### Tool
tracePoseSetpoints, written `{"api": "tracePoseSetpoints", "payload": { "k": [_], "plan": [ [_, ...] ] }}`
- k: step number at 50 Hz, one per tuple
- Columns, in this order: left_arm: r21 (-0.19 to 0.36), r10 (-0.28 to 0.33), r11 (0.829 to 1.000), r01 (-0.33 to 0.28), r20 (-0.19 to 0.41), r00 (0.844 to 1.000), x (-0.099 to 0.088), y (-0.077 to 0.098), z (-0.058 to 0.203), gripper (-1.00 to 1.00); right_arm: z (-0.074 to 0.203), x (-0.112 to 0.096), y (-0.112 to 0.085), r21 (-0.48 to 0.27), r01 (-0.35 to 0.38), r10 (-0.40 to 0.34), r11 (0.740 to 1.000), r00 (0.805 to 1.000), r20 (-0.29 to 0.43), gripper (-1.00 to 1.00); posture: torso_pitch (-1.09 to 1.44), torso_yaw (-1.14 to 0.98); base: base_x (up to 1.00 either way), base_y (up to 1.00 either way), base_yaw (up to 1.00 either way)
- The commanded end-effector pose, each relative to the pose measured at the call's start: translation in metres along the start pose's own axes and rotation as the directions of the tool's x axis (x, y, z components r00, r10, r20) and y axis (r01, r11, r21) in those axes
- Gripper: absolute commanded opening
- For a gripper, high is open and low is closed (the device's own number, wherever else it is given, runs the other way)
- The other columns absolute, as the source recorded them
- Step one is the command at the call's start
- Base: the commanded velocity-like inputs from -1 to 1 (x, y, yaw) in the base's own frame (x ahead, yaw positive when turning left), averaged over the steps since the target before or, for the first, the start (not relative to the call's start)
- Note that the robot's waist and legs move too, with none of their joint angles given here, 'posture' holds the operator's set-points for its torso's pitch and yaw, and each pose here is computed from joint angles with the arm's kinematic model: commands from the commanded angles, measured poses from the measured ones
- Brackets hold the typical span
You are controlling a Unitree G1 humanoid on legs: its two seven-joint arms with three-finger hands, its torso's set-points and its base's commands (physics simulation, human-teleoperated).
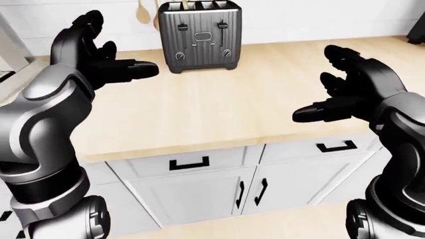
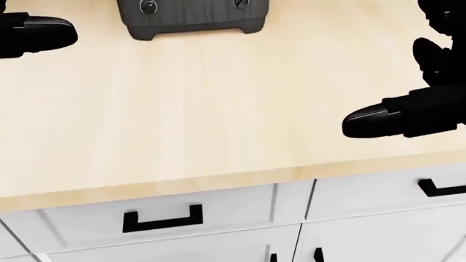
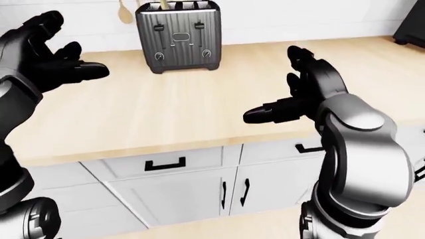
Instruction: Push down the lever of the toaster to turn it on.
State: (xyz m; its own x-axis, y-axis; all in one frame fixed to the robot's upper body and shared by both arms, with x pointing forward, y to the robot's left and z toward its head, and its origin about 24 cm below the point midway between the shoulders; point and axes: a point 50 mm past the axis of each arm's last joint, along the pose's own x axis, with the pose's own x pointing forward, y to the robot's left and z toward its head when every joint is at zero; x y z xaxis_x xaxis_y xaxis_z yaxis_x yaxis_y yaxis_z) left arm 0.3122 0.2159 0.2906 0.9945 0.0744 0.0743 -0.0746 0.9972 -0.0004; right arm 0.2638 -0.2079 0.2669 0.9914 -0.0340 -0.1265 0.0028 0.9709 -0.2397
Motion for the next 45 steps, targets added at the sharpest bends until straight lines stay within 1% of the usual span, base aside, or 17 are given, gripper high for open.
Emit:
{"api": "tracePoseSetpoints", "payload": {
  "k": [1,9,12,17,24,30,35,37,45],
  "plan": [
    [-0.008,0.038,0.999,-0.037,0.118,0.992,-0.006,0.007,0.023,1.0,0.016,-0.005,0.0,-0.026,0.007,-0.004,1.0,0.995,0.095,1.0,0.0,0.0,0.28,0.0,0.0],
    [-0.009,0.039,0.999,-0.038,0.117,0.992,-0.005,0.008,0.022,1.0,0.018,-0.004,0.001,-0.032,0.003,0.0,0.999,0.996,0.093,1.0,0.0,0.0,0.35,0.0,0.0],
    [-0.011,0.04,0.999,-0.039,0.117,0.992,-0.005,0.008,0.023,1.0,0.02,-0.006,0.002,-0.035,-0.003,0.007,0.999,0.994,0.109,1.0,0.0,0.0,0.12,0.0,0.0],
    [-0.012,0.043,0.999,-0.042,0.118,0.992,-0.006,0.009,0.023,1.0,0.017,-0.005,0.001,-0.032,0.003,0.0,0.999,0.996,0.092,1.0,0.0,0.0,0.0,0.0,0.0],
    [-0.016,0.047,0.999,-0.045,0.12,0.992,-0.008,0.011,0.024,1.0,0.016,-0.006,0.0,-0.036,0.006,-0.003,0.999,0.996,0.092,1.0,0.0,0.0,0.64,0.0,0.0],
    [-0.025,0.068,0.998,-0.065,0.129,0.989,-0.013,0.021,0.035,1.0,0.021,-0.01,-0.001,-0.04,0.009,-0.005,0.999,0.995,0.102,1.0,0.0,0.0,0.7,0.0,0.0],
    [-0.033,0.079,0.997,-0.075,0.132,0.988,-0.015,0.026,0.039,1.0,0.022,-0.012,-0.002,-0.043,0.015,-0.011,0.999,0.994,0.105,1.0,0.0,0.0,0.69,0.0,0.0],
    [-0.035,0.09,0.996,-0.086,0.13,0.988,-0.014,0.032,0.041,1.0,0.023,-0.015,-0.004,-0.038,0.016,-0.012,0.999,0.993,0.121,1.0,0.0,0.0,0.0,0.0,0.0],
    [-0.041,0.113,0.993,-0.108,0.125,0.986,-0.014,0.044,0.043,1.0,0.027,-0.014,-0.005,-0.046,0.017,-0.011,0.999,0.993,0.12,1.0,0.0,0.0,0.0,0.0,0.0]
  ]
}}
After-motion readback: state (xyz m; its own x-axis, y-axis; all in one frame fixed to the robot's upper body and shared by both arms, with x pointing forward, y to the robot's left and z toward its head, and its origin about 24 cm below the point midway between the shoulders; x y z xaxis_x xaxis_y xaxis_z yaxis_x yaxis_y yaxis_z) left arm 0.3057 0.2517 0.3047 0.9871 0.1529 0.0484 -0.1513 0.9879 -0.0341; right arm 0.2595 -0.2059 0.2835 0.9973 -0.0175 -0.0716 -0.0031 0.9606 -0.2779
